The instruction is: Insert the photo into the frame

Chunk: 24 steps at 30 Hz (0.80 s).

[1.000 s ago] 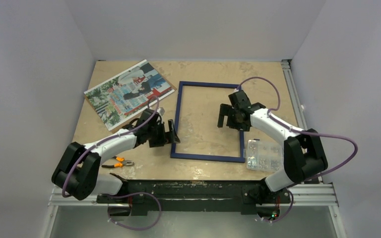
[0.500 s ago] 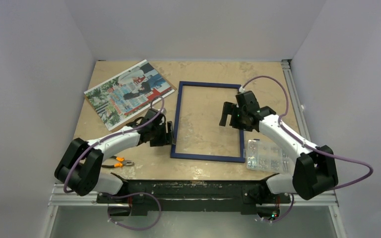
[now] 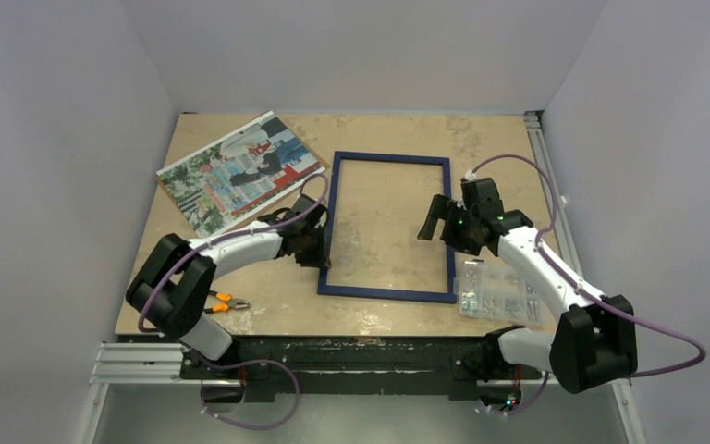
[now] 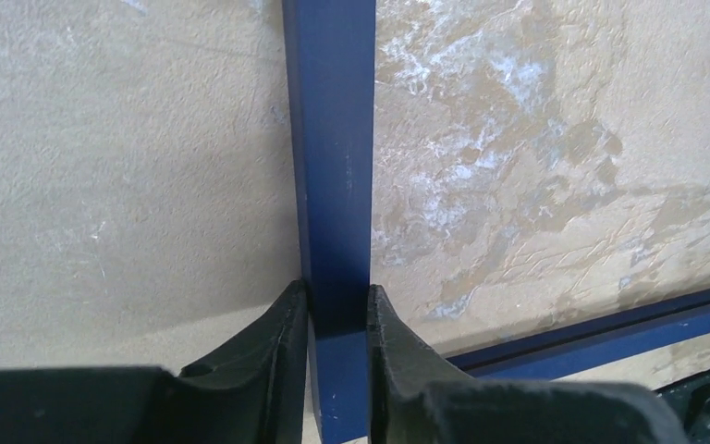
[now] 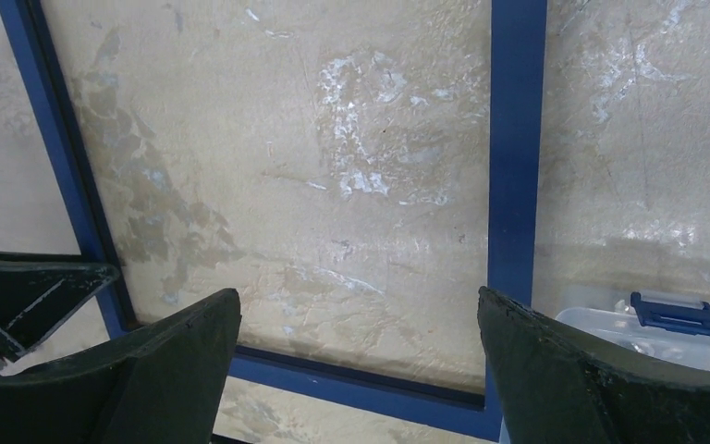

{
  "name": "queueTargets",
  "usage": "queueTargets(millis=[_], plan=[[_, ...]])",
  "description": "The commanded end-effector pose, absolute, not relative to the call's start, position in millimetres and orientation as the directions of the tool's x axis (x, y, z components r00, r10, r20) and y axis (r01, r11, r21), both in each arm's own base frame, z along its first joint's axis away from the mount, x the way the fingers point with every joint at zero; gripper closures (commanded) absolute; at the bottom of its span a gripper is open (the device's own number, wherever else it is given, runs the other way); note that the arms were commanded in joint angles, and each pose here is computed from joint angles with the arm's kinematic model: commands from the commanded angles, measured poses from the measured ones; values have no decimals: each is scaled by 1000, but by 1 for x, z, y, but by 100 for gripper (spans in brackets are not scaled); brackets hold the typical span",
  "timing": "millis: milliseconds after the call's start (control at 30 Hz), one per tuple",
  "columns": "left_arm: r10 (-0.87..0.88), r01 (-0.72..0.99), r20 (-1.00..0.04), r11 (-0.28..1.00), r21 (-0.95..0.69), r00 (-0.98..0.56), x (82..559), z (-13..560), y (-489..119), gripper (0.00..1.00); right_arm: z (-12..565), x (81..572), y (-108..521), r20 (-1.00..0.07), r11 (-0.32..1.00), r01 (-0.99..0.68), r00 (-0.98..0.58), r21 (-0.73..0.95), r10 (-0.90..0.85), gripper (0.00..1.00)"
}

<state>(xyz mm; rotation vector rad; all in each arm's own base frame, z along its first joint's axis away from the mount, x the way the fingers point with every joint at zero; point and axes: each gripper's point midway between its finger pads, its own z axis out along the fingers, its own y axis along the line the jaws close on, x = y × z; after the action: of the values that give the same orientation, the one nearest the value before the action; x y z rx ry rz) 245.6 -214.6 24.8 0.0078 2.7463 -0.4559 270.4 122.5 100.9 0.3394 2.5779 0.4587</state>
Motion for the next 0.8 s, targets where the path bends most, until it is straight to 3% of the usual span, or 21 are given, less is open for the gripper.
queueTargets(millis=[0, 133, 767], plan=[[-48, 38, -320, 965, -258, -946, 250, 15, -213, 90, 116, 273, 126, -442, 885, 132, -828, 447, 346, 2], [-63, 19, -320, 969, -245, -945, 263, 18, -219, 100, 118, 271, 127, -441, 882, 125, -829, 454, 344, 2], [-203, -89, -352, 945, -315, -914, 322, 38, -224, 100, 117, 262, 126, -436, 876, 123, -830, 467, 349, 2]])
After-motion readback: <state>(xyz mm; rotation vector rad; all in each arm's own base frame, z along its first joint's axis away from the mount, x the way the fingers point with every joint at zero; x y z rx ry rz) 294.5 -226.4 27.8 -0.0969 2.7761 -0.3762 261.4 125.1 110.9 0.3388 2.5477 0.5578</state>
